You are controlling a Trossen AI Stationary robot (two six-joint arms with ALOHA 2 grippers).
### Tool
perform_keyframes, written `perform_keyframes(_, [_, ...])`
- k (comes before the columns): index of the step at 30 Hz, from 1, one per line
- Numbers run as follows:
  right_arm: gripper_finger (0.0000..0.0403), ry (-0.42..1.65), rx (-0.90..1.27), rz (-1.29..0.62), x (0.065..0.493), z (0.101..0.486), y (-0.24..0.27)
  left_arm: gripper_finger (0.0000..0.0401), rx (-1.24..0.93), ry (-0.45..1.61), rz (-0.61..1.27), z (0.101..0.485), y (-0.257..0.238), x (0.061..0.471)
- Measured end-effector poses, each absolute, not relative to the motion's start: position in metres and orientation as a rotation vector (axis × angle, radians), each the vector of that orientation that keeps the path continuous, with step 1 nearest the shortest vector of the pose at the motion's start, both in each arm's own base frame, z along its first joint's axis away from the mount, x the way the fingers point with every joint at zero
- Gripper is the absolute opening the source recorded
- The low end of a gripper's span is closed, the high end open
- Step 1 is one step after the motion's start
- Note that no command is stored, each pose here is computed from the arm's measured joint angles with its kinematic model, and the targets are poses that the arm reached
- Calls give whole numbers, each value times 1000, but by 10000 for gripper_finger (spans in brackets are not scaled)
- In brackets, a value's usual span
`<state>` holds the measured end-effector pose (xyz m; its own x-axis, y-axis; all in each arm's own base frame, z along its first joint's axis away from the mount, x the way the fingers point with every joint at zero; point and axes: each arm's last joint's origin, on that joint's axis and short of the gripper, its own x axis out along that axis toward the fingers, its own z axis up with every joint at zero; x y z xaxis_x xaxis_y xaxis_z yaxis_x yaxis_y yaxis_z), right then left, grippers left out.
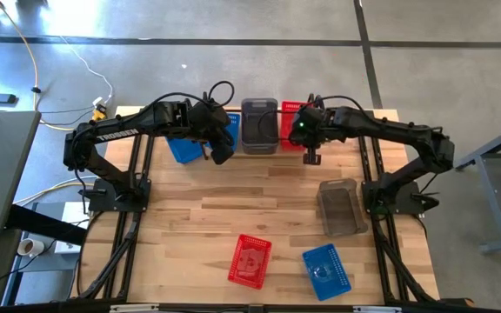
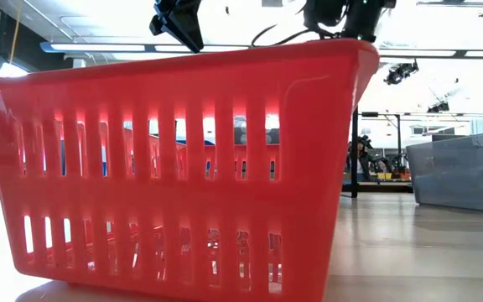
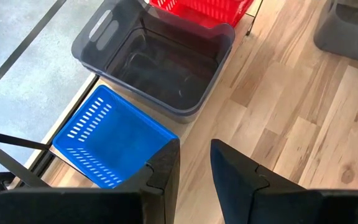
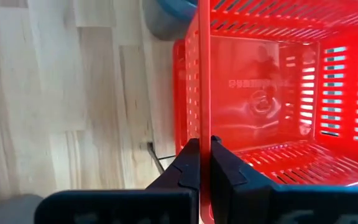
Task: Stack baskets on shelf by color
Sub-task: Stack the top red bin on the red bin on the shelf
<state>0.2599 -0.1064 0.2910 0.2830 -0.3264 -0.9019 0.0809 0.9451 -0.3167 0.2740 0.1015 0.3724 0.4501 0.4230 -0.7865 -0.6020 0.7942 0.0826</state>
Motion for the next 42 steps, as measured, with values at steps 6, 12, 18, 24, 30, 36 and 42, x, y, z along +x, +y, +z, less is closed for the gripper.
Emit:
perform_keyframes(6, [0, 1252, -218, -263, 262, 289, -107, 81, -221, 903, 640, 372, 102, 274])
perform_keyframes(12, [0, 1317, -236, -295, 270, 276, -111, 81, -221, 903, 639, 372, 102, 274])
perform_keyframes(18, [0, 1333, -234, -286, 274, 269, -115, 81, -222, 903, 636, 372, 101, 274])
perform_keyframes(24, [0, 1357, -232, -300, 275, 264, -120, 81, -222, 903, 636, 372, 101, 274])
perform_keyframes(30, [1, 1355, -236, -287, 275, 264, -120, 81, -222, 903, 636, 372, 101, 274])
perform_keyframes(36, [22, 1362, -266, -247, 275, 263, -119, 81, -222, 904, 636, 372, 101, 274])
perform_keyframes(42, [63, 1366, -282, -251, 275, 264, -120, 81, -222, 904, 636, 372, 101, 274])
